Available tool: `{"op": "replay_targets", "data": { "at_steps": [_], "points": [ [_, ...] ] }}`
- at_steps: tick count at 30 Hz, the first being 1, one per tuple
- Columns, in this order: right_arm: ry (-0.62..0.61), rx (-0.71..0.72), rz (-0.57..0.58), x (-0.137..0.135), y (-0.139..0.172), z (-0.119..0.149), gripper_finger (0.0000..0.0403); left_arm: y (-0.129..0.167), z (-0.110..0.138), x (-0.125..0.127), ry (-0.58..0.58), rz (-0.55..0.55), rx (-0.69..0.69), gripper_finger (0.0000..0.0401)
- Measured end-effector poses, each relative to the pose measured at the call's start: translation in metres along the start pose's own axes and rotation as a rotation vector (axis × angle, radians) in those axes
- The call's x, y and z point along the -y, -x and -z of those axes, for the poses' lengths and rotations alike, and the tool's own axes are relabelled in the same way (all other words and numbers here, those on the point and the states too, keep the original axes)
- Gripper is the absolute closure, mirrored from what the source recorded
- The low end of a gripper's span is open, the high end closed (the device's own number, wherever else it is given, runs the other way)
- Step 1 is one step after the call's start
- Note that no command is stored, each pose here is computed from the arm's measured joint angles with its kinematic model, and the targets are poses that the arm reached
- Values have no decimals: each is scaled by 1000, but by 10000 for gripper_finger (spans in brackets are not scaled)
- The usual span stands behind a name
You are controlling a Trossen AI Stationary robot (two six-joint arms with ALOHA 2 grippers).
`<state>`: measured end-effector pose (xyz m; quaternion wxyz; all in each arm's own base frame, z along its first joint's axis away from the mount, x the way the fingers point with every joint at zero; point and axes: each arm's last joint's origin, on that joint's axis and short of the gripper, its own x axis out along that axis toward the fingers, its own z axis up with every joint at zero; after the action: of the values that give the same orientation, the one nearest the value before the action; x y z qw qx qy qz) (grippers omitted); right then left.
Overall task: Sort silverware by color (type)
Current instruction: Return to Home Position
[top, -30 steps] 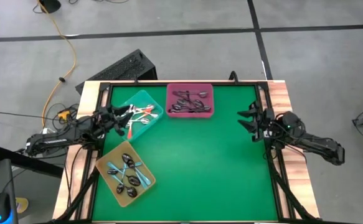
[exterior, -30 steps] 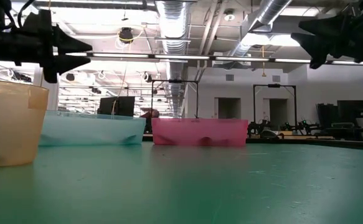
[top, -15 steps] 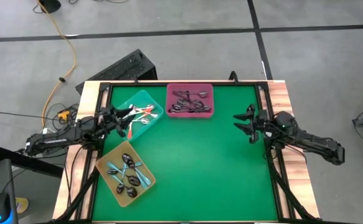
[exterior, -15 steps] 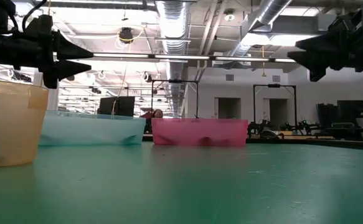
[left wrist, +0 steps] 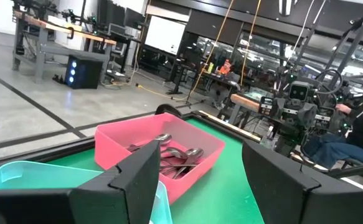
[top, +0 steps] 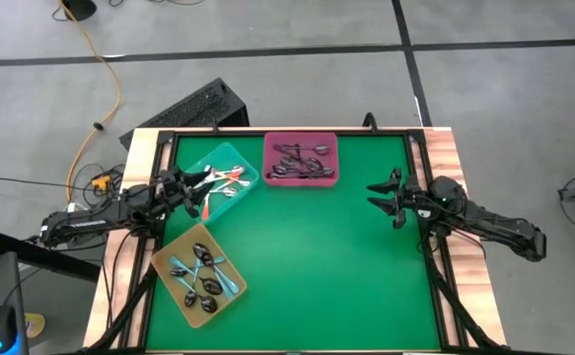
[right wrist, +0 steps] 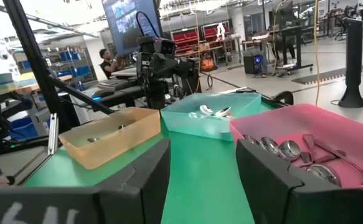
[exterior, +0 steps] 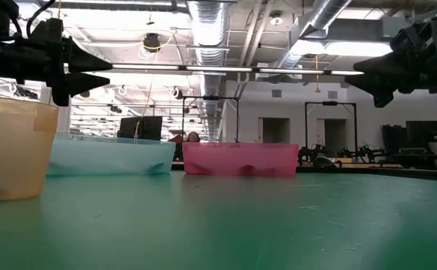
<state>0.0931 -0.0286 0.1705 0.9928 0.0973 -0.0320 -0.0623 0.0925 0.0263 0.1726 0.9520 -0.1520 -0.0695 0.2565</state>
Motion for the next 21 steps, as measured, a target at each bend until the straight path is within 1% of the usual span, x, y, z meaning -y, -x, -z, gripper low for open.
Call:
{"op": "replay_targets", "data": {
  "at_steps": [21],
  "points": [
    [-1,-7,1,0,0,1,202,0,0,0,-1,0,-1,189]
  ]
}}
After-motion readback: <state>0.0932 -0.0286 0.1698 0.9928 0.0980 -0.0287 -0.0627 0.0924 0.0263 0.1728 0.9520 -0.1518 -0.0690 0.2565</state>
